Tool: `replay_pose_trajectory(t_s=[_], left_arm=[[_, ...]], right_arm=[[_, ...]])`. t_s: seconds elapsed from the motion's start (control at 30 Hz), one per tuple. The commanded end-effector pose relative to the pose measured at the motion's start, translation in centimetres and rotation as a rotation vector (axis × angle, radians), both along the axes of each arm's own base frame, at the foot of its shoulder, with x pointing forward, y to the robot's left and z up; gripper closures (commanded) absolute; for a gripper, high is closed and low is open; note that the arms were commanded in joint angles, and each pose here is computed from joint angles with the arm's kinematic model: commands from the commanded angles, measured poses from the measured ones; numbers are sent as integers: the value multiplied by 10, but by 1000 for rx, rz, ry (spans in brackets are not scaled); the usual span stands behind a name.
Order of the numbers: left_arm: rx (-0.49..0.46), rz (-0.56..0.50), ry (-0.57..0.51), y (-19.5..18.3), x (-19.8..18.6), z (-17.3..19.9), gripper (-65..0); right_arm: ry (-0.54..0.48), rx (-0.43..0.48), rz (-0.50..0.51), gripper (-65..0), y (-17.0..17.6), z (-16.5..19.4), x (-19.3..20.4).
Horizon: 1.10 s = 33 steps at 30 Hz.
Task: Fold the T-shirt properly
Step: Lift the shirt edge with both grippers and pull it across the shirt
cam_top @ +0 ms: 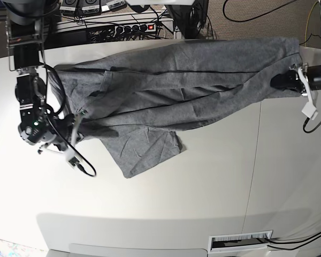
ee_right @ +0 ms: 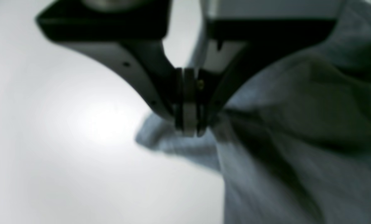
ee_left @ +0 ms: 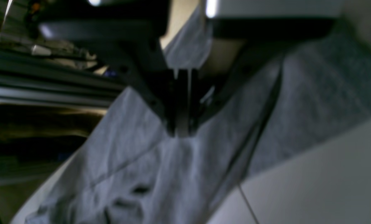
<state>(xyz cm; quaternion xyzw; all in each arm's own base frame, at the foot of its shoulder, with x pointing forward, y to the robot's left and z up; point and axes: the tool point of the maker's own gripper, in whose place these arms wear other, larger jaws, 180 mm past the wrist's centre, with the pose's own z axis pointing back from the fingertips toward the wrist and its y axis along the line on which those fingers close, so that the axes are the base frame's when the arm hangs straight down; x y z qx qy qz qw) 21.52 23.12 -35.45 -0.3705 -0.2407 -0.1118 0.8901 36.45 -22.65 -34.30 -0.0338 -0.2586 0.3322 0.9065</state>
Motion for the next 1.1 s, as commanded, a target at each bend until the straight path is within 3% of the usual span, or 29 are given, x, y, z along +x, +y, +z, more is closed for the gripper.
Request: replay_pose_trajectory(t_s=[0.0,0.1,0.3,0.53,0.73,0.87,1.07], left_arm=[[17,10,-47,6,10,10,0],[59,30,-50,9,10,0,0],[164,-8,-41,4,5,-28,0],[318,-157,-52,-16,-11,-69,0],[351,-210,-53,-22,-17,-79,0],[364,-216,-51,-20,-18,-80,0],[366,-217,-50,-19,-18,-80,0]], right_arm=[[-80,2,1,-75,1,22,18],[-138,24,16,-156,16,27,31],[-185,111,12,-157,35,25,52],[-218,151,-25,-158,37,30,83],[-215,205,-69,-162,33,18,100],[-229,228,-80,-243,35,4,108],[-213,245,-90,-247,40,-15,109]])
